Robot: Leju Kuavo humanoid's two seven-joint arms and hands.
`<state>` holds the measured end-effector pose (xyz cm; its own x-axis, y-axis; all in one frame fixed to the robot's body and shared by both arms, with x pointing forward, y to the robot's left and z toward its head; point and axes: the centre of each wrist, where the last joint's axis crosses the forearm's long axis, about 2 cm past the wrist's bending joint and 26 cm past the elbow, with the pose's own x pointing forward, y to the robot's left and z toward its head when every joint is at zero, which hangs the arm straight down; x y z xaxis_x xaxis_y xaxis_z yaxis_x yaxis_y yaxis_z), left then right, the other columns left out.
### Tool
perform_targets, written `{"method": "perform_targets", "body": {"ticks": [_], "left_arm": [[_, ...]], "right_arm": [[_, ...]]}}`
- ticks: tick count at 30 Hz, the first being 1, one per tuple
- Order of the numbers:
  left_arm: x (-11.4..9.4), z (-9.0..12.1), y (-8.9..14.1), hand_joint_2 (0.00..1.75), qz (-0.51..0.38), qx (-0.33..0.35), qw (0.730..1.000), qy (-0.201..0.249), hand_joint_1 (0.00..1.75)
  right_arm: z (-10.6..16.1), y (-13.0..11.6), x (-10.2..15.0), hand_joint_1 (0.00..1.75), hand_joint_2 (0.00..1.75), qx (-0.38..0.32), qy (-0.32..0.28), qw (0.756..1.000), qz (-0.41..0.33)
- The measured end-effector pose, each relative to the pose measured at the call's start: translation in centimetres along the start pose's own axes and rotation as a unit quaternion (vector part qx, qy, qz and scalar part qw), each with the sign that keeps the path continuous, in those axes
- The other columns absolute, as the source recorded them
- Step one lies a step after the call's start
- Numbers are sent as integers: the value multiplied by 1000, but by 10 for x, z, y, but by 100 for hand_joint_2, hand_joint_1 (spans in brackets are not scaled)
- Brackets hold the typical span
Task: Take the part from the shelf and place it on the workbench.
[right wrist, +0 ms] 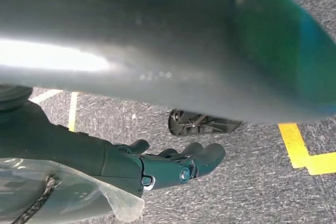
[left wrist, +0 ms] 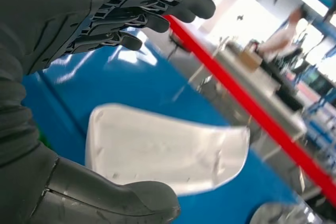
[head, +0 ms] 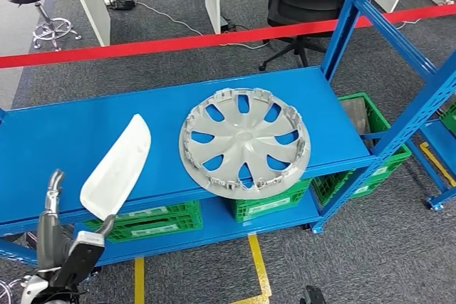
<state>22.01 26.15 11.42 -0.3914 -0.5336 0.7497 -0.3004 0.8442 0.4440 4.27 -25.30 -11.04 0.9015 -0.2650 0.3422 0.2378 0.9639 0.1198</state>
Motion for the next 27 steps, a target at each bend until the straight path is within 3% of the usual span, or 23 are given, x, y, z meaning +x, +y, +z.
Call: {"method": "perform_targets", "body": {"ticks": [17,27], "left_arm": [[-35,9,-21,175,-13,-51,997,65,0],[-50,-1,-32,175,-107,-91,987,84,0]], "right_arm": [[-1,-3,2,0,0,4,0,1000,12],[-1,-3,3,0,0,8,2,1000,22]]}}
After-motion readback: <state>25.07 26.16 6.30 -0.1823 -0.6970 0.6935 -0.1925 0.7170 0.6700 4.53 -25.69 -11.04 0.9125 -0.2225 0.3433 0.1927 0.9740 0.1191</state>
